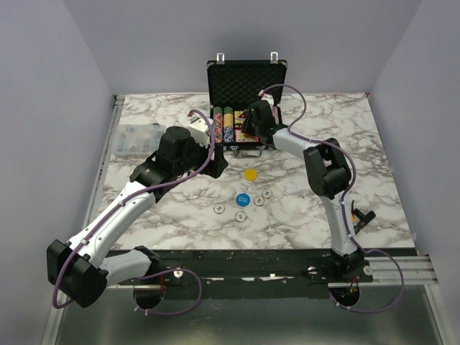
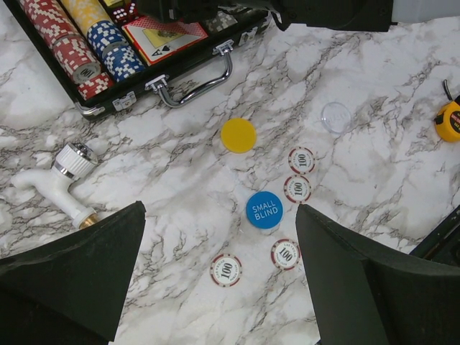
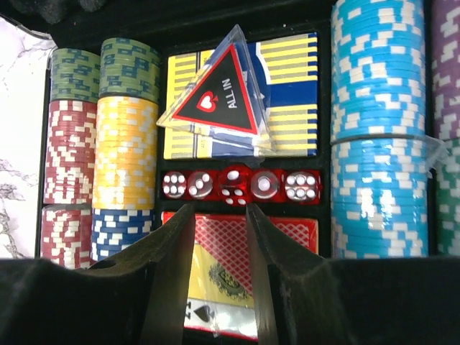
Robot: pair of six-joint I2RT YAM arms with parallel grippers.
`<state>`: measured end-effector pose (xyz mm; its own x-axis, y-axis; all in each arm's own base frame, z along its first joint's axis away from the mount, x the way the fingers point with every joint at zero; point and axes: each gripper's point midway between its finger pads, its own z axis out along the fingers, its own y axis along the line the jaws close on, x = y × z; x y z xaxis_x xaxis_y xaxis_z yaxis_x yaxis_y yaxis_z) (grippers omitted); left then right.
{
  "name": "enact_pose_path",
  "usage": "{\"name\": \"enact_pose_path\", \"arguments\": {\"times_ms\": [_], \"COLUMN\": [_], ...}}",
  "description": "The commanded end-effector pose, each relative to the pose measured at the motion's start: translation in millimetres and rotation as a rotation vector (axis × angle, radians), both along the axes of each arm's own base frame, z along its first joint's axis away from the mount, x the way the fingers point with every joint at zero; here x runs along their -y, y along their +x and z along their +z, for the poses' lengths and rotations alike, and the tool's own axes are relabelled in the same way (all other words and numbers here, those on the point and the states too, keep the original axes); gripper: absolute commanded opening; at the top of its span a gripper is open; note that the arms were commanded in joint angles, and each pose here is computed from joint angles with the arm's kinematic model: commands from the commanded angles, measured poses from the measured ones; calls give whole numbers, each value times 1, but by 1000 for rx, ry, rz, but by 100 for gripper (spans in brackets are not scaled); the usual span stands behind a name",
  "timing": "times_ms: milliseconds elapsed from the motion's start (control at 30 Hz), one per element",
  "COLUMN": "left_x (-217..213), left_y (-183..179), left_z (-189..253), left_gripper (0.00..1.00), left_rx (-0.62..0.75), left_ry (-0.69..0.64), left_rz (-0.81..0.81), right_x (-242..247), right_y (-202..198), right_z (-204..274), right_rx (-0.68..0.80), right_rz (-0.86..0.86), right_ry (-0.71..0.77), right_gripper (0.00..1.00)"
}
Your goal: Pack up texas hold em set
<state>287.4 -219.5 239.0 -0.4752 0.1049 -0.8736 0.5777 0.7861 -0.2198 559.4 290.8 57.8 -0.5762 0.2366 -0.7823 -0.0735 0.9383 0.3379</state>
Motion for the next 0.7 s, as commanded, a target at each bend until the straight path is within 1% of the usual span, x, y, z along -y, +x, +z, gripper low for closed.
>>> {"name": "enact_pose_path", "arguments": {"times_ms": [0,200,333,367,433,533,567,600,667], "left_x": [6,7,5,4,4,2,1,0,-1], "left_y": [-2,-2,-1,-1,-1,-2,-2,-2,-2], "left_z": [8,6,4,4,6,8,8,9,9], "left_gripper": [84,84,84,84,84,84,84,84,84], "left_rx": [10,-2,-16,-22,-20,-13,-11,-8,-13], "left_ry": [-17,-21,-11,-10,-8,-5,-1,1,7], "left_rz": [-28,-29,-16,-10,-7,-5,-2,0,2], "right_x": [8,8,20,24,33,53,59,66,80], "right_y": [-31,-20,-31,-38,-58,-97,-108,-122,-145], "right_z": [-17,32,58,60,63,53,57,50,46], "right_rx": [-110,-56,-75,-96,-133,-197,-198,-224,-258], "right_rz": [27,51,33,28,31,40,47,50,40], "right_ry": [-36,-81,-113,-121,-135,-165,-166,-181,-198], "right_gripper": [39,41,44,45,52,65,68,70,71]}}
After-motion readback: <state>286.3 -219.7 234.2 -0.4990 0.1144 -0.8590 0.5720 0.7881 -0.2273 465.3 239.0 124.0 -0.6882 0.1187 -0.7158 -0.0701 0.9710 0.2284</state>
